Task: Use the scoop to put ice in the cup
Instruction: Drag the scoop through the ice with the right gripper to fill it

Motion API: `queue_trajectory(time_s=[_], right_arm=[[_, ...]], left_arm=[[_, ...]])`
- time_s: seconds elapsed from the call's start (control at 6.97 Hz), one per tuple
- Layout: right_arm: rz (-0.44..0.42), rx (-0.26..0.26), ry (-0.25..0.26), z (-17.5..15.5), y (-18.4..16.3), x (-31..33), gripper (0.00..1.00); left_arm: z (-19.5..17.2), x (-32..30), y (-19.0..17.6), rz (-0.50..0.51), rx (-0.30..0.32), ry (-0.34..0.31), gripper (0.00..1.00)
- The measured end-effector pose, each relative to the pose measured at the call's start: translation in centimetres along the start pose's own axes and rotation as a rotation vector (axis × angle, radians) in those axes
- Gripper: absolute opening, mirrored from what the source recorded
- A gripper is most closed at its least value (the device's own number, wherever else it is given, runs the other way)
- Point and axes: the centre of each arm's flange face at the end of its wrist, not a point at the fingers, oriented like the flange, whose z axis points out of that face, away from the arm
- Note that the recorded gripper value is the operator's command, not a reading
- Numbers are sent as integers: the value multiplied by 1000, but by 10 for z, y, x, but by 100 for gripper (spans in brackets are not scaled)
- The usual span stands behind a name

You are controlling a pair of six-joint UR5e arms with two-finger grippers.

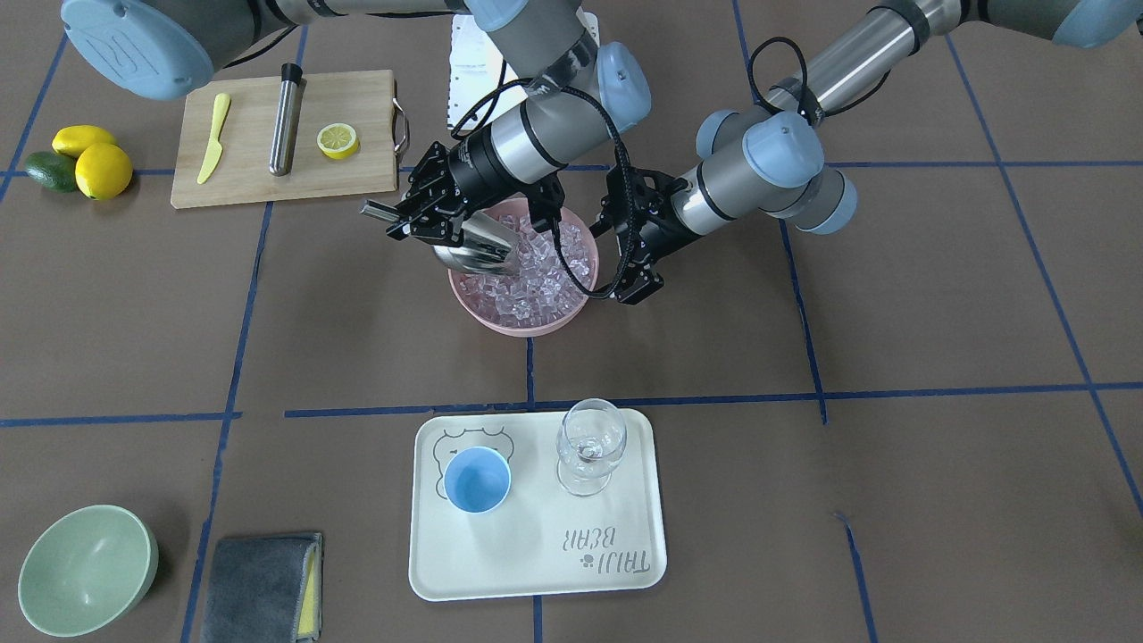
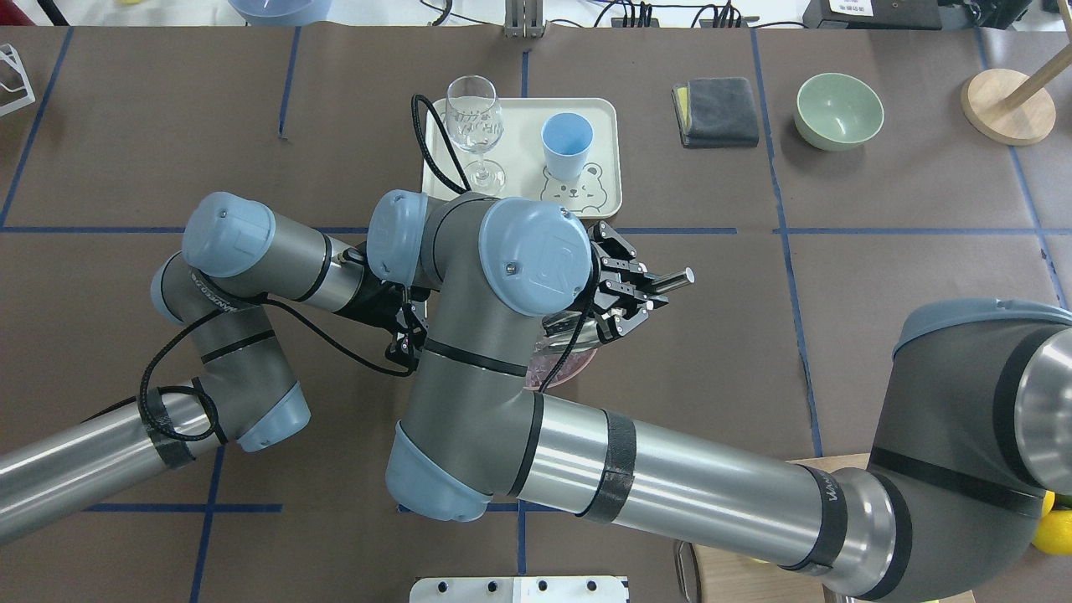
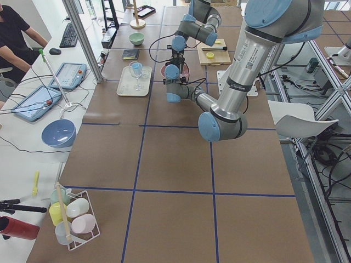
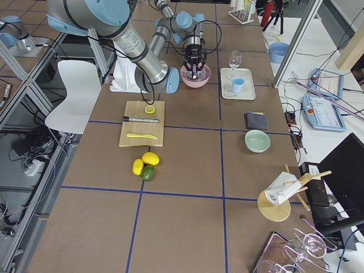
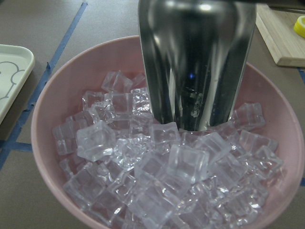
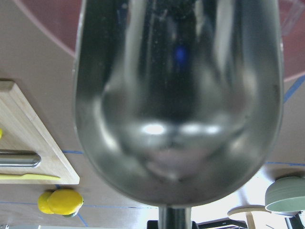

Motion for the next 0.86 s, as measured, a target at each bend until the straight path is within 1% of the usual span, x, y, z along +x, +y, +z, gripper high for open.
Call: queue_trajectory(time_s=[0.43,0.72,0.86], right_arm=[[10,63,29,0,-7,3,0],[20,127,57,9,-3,1,0],[29,170,78,19,6,-3,0]], left_arm=[[-1,-1,2,-1,-2,-2,100],[-2,-3,2,-1,-2,-6,100],[-3,-4,2,-1,-2,-7,100]])
